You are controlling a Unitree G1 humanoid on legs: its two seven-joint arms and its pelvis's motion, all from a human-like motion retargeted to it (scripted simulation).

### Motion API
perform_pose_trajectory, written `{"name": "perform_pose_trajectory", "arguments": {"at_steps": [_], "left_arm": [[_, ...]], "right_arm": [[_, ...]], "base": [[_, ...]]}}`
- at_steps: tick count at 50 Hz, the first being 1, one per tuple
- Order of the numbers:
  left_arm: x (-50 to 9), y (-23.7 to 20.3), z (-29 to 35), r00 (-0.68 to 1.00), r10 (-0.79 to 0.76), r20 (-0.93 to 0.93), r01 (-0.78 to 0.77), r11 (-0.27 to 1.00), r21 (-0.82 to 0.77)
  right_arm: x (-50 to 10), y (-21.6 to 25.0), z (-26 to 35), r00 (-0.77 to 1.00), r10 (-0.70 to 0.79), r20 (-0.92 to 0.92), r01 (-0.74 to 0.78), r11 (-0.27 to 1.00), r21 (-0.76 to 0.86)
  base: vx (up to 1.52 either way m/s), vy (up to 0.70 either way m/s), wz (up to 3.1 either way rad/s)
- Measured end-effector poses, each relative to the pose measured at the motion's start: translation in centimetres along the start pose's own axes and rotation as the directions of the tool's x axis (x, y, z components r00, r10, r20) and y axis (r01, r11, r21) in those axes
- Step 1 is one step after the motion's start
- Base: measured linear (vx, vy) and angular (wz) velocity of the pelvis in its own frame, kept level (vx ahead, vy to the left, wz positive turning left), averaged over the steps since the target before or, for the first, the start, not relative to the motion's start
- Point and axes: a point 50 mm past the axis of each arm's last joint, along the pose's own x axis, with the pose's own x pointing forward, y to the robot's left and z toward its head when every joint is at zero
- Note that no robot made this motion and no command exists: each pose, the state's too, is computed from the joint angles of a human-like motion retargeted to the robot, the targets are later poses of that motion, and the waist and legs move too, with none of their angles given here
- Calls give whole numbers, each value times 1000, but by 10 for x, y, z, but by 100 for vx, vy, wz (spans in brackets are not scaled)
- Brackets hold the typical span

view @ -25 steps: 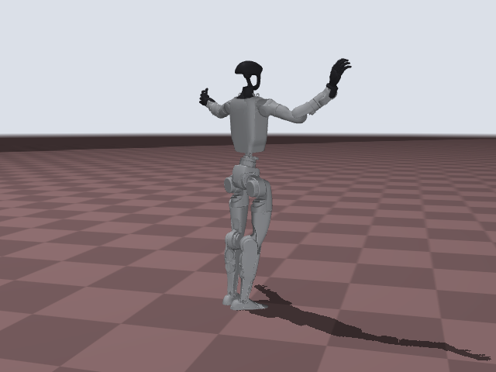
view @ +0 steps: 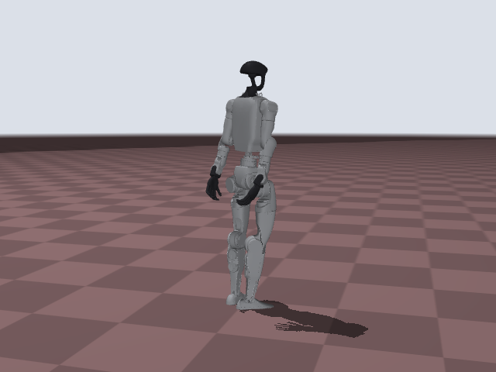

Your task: Upper body actions

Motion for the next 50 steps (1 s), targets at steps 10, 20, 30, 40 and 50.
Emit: {"name": "perform_pose_trajectory", "arguments": {"at_steps": [10,20,30,40,50], "left_arm": [[-14,4,60,944,239,227,-328,749,576],[-14,13,52,952,229,206,-297,856,423],[-6,-22,48,978,145,149,-204,810,549],[-192,-15,265,537,-36,843,-521,771,365],[-537,-72,296,-464,-252,849,-388,919,61]], "right_arm": [[-7,-22,5,976,-166,138,85,884,459],[-18,-46,19,869,-473,145,422,862,282],[-3,-11,34,944,-275,184,253,958,135],[-185,-77,225,217,-485,847,141,874,465],[-565,39,276,-786,46,617,375,829,416]], "base": [[-2,0,43],[1,0,-27],[-2,2,34],[1,8,-26],[7,10,-16]]}}
